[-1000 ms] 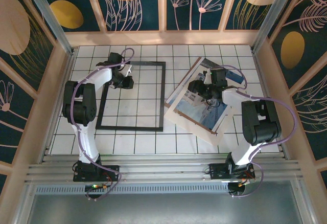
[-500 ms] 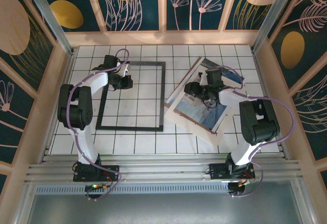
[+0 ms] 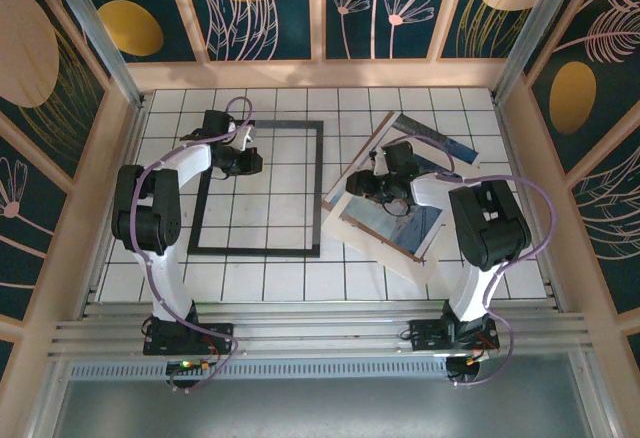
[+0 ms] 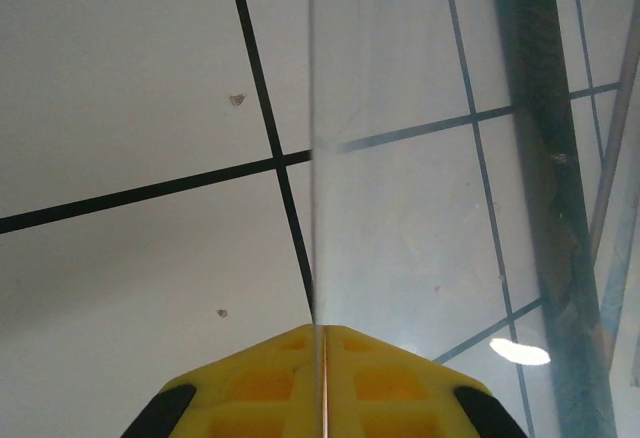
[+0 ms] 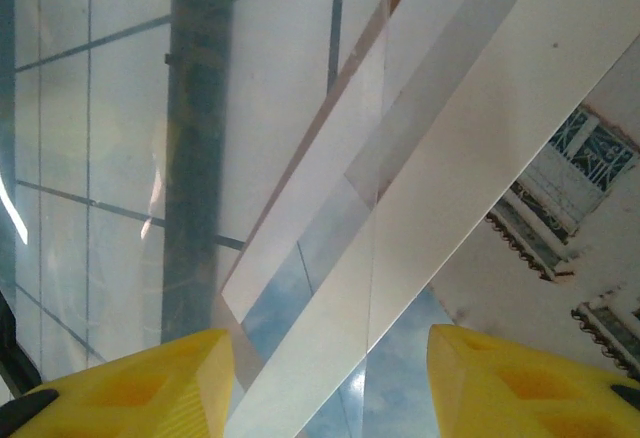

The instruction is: Put the photo into the frame

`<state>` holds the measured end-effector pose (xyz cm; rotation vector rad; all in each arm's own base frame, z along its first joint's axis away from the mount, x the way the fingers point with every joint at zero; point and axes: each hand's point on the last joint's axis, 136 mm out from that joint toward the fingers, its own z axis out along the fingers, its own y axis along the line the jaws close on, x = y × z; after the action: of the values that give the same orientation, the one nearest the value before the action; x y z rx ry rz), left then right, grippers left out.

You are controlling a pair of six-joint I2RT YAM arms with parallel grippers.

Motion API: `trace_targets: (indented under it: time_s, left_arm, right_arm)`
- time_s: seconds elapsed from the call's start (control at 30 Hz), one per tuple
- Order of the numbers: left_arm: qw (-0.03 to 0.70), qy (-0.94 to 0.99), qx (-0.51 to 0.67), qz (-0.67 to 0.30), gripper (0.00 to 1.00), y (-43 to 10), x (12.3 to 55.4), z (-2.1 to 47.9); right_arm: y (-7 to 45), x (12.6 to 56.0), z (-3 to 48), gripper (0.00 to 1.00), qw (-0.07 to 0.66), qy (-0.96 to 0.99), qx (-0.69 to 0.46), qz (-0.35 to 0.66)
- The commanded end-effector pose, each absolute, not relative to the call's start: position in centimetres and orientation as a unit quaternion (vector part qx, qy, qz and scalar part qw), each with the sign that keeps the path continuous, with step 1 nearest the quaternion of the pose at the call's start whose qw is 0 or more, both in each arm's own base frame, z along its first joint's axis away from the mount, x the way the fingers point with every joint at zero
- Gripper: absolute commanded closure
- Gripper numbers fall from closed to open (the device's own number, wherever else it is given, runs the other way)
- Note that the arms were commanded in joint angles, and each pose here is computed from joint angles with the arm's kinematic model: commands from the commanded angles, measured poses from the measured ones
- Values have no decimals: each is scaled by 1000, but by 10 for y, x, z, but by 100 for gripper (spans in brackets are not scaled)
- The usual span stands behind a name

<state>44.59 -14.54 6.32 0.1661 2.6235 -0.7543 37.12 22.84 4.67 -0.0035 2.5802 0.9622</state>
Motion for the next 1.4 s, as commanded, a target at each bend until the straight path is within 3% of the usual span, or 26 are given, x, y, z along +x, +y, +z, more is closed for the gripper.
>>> trace_targets:
  time_s: [0.0,0.17,0.43,0.7,0.97,1.13,1.3,1.37]
  left_arm:
    - [208,933,59,-287,89,-148,444,72]
    - [210,933,56,-287,88,-148,443,71]
    - [221,924,44,-308,77,-152,443,74]
    - [243,904,24,-351,69,-152,442,89]
    - [248,892,7,-376,69,-154,443,91]
    - [250,898,-2,-362,81,-150,446,89]
    - [240,918,-7,-314,98,-136,444,78]
    - [236,927,-6,-293,100,-131,444,73]
  right_arm:
    - [240,378,52,47,202,911,-12,359]
    - [249,375,55,62,193,902,-14,386]
    - [249,372,58,92,190,896,5,401]
    - [248,368,56,100,184,890,42,415]
    - [253,362,58,100,172,874,72,449]
    - [251,361,59,99,177,875,74,445]
    - [248,364,64,79,189,881,61,430]
    - [246,367,66,72,196,887,52,416]
